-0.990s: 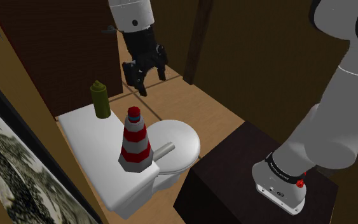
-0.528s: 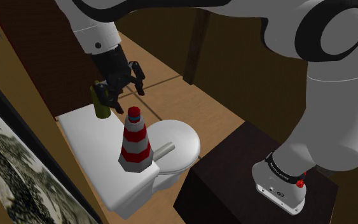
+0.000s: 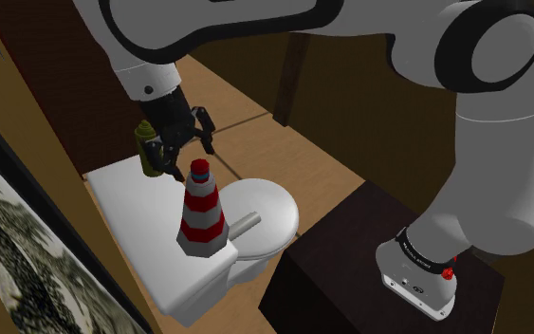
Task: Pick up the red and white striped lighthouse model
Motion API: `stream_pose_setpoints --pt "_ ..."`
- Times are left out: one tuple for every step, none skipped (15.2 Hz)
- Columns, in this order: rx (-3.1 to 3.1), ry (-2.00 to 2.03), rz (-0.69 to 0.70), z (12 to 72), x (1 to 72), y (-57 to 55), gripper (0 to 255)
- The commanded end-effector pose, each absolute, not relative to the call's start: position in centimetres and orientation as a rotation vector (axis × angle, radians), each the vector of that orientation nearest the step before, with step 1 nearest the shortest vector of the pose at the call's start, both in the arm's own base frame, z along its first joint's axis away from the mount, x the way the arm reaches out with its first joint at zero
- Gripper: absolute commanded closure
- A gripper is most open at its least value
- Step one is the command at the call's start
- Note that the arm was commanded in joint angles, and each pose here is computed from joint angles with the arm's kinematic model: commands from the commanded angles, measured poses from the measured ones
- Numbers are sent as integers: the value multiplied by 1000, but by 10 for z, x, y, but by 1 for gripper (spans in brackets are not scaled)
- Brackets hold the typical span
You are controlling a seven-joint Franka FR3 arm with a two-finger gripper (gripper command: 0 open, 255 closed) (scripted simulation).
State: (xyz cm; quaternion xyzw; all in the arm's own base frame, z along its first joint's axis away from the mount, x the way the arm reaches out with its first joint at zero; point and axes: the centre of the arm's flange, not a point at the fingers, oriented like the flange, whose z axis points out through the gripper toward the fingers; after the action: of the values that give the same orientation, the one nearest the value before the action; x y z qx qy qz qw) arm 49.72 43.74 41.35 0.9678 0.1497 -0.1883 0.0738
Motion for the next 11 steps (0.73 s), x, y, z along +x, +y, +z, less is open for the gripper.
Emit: stream_pose_setpoints --pt "2906 449 -565 412 497 438 255" --pt "2906 449 -565 412 497 438 255" --pt "2906 449 -565 412 497 438 255" --pt "2906 449 -565 412 498 438 255" --pt "2906 449 -565 412 498 438 255" --pt "2906 449 -565 412 497 438 255" --pt "2906 449 -565 412 498 438 255" --pt "2906 449 -565 412 498 438 255" --pt "2906 449 -565 412 498 438 255" --pt "2906 449 -565 412 497 437 255" --pt "2906 449 -565 417 497 437 255"
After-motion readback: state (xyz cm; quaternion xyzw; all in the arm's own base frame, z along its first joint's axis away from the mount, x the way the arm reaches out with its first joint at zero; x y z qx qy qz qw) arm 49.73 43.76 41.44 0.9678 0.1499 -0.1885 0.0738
